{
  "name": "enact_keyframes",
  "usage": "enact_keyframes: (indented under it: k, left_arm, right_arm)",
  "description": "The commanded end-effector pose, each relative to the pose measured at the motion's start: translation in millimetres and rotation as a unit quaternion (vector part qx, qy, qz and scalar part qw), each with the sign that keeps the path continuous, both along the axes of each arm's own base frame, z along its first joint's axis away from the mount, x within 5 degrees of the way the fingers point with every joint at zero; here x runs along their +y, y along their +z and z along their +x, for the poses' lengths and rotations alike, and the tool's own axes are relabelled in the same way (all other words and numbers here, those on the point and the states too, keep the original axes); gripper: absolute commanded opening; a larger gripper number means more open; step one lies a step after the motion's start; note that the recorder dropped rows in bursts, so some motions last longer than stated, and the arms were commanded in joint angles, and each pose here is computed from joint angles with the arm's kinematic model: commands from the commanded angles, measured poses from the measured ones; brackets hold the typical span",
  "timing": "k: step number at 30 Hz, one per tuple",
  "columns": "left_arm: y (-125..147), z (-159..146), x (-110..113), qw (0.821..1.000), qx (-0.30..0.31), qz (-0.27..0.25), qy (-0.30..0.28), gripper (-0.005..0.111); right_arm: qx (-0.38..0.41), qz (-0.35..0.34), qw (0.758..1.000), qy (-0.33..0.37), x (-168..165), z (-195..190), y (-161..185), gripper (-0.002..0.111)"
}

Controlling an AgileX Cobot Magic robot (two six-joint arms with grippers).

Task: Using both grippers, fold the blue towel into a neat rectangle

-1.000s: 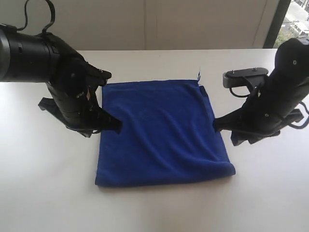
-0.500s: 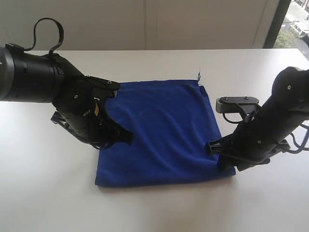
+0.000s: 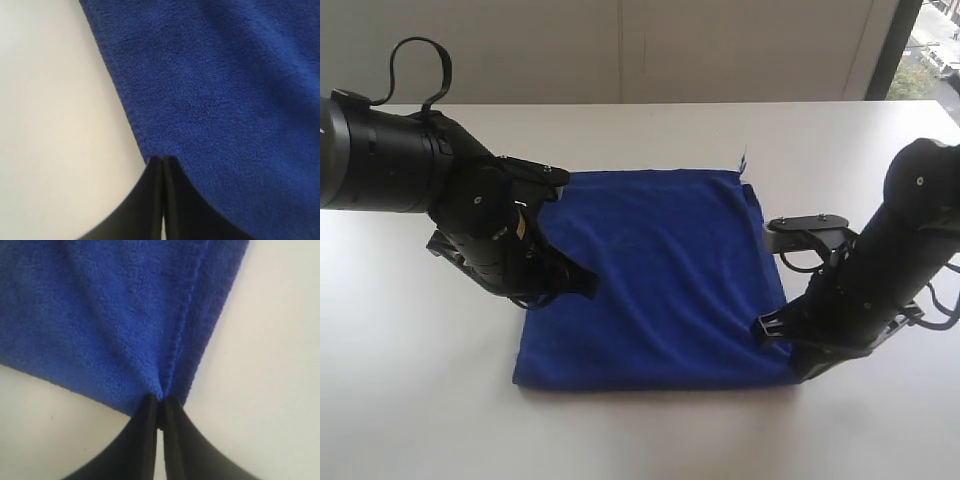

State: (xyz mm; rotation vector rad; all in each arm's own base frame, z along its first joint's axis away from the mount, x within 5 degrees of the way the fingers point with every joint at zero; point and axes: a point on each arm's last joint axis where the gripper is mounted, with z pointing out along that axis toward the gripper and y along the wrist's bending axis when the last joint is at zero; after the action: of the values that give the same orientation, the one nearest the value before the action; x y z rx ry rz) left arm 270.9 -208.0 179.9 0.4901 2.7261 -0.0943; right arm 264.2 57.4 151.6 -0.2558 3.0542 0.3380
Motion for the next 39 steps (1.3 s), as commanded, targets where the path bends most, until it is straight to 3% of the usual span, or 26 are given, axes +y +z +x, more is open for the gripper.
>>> enact_keyframes:
  k: [1, 7, 10, 13, 15, 20, 24, 28, 33, 39]
  left_arm:
    - [1.5, -3.6, 0.9, 1.0, 0.004, 0.0, 0.003, 0.0]
    - [0.8, -4.9, 2.4, 1.0, 0.011, 0.008, 0.004, 0.0]
    - [0.4, -5.7, 3.4, 1.0, 0.016, 0.015, 0.001, 0.0]
    - [0.4, -5.8, 3.8, 1.0, 0.016, 0.018, 0.0, 0.0]
    - [0.4, -5.6, 4.0, 1.0, 0.015, 0.02, -0.002, 0.0]
    - [0.8, -4.0, 4.6, 1.0, 0.007, 0.023, -0.008, 0.0]
    - [0.9, -3.7, 4.3, 1.0, 0.005, 0.021, -0.008, 0.0]
    - [2.4, 3.2, 6.9, 1.0, -0.012, 0.006, -0.003, 0.0]
    - [2.1, 16.1, 27.1, 0.999, -0.009, 0.009, 0.034, 0.0]
    - [1.5, 17.9, 33.6, 0.999, -0.001, 0.017, 0.044, 0.0]
  right_arm:
    - [0.022, 0.003, 0.999, 0.028, -0.3, -6.8, 2.7, 0.003]
    - [0.011, 0.0, 0.999, 0.036, -0.6, -5.0, 1.9, 0.007]
    - [0.011, 0.0, 0.999, 0.036, -0.6, -5.0, 1.9, 0.024]
    - [0.012, 0.002, 0.999, 0.032, -0.2, -4.1, 5.1, 0.048]
    - [-0.003, 0.005, 0.999, 0.034, 0.6, -0.4, 15.6, 0.053]
    - [-0.117, 0.003, 0.993, 0.01, 0.1, 19.0, 43.8, 0.051]
    - [-0.191, -0.009, 0.982, -0.008, -2.0, 36.5, 40.5, 0.041]
    - [-0.198, -0.02, 0.98, -0.018, -2.6, 50.2, 16.8, 0.038]
    - [-0.191, -0.029, 0.98, -0.037, -3.4, 61.1, -13.1, 0.038]
    - [-0.189, -0.029, 0.98, -0.053, -3.7, 64.1, -22.3, 0.038]
